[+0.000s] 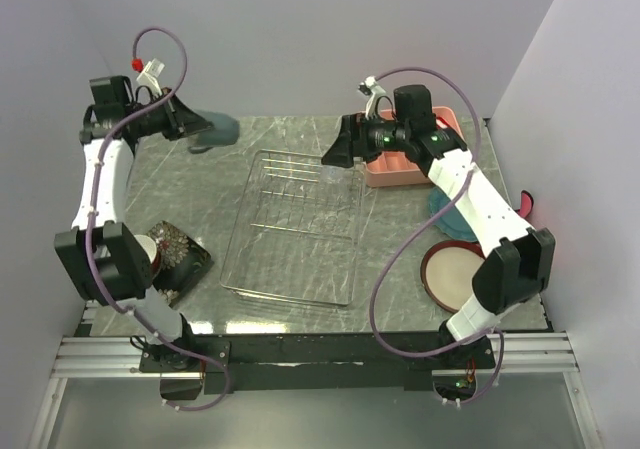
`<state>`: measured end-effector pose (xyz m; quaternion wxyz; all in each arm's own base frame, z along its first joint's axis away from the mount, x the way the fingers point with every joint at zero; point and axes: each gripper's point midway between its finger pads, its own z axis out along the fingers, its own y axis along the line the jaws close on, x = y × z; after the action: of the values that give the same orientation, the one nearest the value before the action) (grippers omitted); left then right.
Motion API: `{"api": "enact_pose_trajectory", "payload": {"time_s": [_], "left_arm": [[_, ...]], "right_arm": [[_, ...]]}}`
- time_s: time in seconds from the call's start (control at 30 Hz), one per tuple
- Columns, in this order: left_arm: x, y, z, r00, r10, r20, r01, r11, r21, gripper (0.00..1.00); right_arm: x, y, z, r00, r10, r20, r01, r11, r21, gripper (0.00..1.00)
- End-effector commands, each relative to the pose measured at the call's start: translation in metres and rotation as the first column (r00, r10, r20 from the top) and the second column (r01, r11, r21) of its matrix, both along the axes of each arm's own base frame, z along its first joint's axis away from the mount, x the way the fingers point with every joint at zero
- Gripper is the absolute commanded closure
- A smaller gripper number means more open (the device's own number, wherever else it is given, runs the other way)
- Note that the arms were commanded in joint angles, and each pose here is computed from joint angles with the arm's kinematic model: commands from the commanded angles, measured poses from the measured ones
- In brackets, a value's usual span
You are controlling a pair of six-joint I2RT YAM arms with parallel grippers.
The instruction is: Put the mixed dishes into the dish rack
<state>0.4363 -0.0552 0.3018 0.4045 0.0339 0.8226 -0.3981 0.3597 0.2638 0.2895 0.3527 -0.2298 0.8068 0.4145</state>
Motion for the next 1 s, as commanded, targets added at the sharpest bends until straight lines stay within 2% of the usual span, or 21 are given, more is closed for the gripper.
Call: {"api": "enact_pose_trajectory", "payload": {"time_s": [0.0, 0.03, 0.07, 0.13, 0.2, 0.23, 0.33, 0.4, 0.43, 0.67, 0.97], "left_arm": [[-0.018, -0.053, 0.054, 0.959, -0.279, 0.037, 0.270, 0.875, -0.402, 0.99], [-0.015, -0.058, 0.056, 0.958, -0.287, -0.011, 0.252, 0.859, -0.445, 0.99], [-0.005, -0.059, 0.056, 0.961, -0.278, -0.003, 0.247, 0.857, -0.453, 0.99], [0.003, -0.064, 0.073, 0.963, -0.270, -0.009, 0.231, 0.840, -0.491, 0.99], [0.022, -0.064, 0.088, 0.972, -0.228, 0.048, 0.220, 0.830, -0.513, 0.99], [0.025, -0.066, 0.101, 0.975, -0.220, 0.030, 0.199, 0.802, -0.563, 0.99], [0.038, -0.072, 0.120, 0.978, -0.206, 0.041, 0.183, 0.741, -0.646, 0.99], [0.048, -0.084, 0.115, 0.973, -0.229, -0.012, 0.159, 0.715, -0.680, 0.99], [0.048, -0.089, 0.122, 0.970, -0.242, 0.006, 0.182, 0.715, -0.675, 0.99], [0.056, -0.099, 0.103, 0.959, -0.252, -0.127, 0.090, 0.699, -0.710, 0.99], [0.048, -0.096, 0.093, 0.937, -0.249, -0.245, -0.013, 0.676, -0.737, 0.99]], "right_arm": [[-0.007, 0.012, 0.053, 0.996, 0.009, 0.084, -0.026, 0.977, 0.212, 0.01], [-0.008, 0.017, 0.049, 0.995, 0.019, 0.095, -0.042, 0.969, 0.243, 0.02], [-0.011, 0.020, 0.051, 0.997, 0.021, 0.073, -0.040, 0.961, 0.275, 0.03], [-0.015, 0.029, 0.057, 0.993, 0.044, 0.108, -0.076, 0.947, 0.313, 0.04], [-0.017, 0.042, 0.061, 0.994, 0.070, 0.078, -0.093, 0.932, 0.350, 0.04], [-0.012, 0.046, 0.072, 0.993, 0.068, 0.099, -0.101, 0.921, 0.375, 0.04], [0.005, 0.060, 0.072, 0.998, 0.063, 0.012, -0.063, 0.903, 0.424, 0.05], [0.024, 0.067, 0.066, 0.999, 0.052, 0.008, -0.050, 0.895, 0.444, 0.05], [0.029, 0.070, 0.066, 0.999, 0.053, -0.002, -0.046, 0.886, 0.461, 0.05], [0.086, 0.109, 0.033, 1.000, 0.025, -0.003, -0.020, 0.866, 0.500, 0.07], [0.100, 0.147, 0.026, 0.999, 0.043, 0.029, -0.052, 0.846, 0.530, 0.09]]}}
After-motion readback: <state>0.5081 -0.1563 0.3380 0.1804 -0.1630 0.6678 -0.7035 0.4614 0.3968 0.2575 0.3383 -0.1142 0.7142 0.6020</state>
